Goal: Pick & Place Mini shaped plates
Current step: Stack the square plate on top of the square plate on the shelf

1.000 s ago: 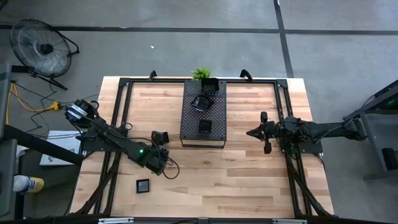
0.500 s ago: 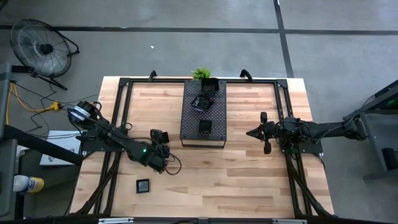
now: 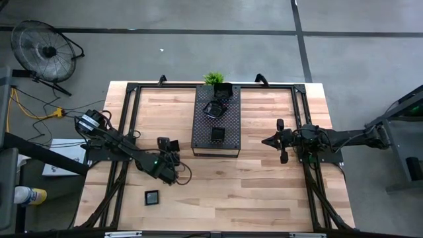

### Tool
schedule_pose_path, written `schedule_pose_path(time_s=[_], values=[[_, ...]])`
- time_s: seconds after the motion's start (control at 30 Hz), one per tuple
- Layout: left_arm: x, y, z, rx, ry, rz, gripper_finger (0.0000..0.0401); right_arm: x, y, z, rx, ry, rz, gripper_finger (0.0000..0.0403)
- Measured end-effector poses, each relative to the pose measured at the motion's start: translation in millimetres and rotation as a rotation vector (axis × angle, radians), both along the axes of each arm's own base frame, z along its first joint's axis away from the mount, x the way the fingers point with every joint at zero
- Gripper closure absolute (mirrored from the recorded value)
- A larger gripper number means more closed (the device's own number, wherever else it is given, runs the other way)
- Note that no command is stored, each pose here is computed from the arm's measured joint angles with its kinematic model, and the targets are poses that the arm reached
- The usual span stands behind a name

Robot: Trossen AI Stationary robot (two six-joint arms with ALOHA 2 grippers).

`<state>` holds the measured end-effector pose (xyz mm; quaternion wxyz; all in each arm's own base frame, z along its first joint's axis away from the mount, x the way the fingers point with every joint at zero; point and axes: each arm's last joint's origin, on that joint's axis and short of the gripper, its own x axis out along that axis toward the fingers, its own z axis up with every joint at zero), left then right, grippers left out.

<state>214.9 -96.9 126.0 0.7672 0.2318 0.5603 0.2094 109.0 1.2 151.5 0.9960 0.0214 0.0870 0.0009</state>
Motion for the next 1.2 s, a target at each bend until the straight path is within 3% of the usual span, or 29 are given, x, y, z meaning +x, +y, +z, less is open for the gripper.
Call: schedule_pose_path(time_s=[0.83, 1.2], values=[[-1.2, -0.4, -1.6, -0.038, 0.019, 0.019, 0.0180, 0.0, 0.0, 0.0, 0.000, 0.000, 0.000, 0.0398], [-0.8, -1.7, -2.3, -0.081, 0.032, 0.021, 0.0269, 0.0, 0.0, 0.0, 0.000, 0.000, 0.000, 0.0398]])
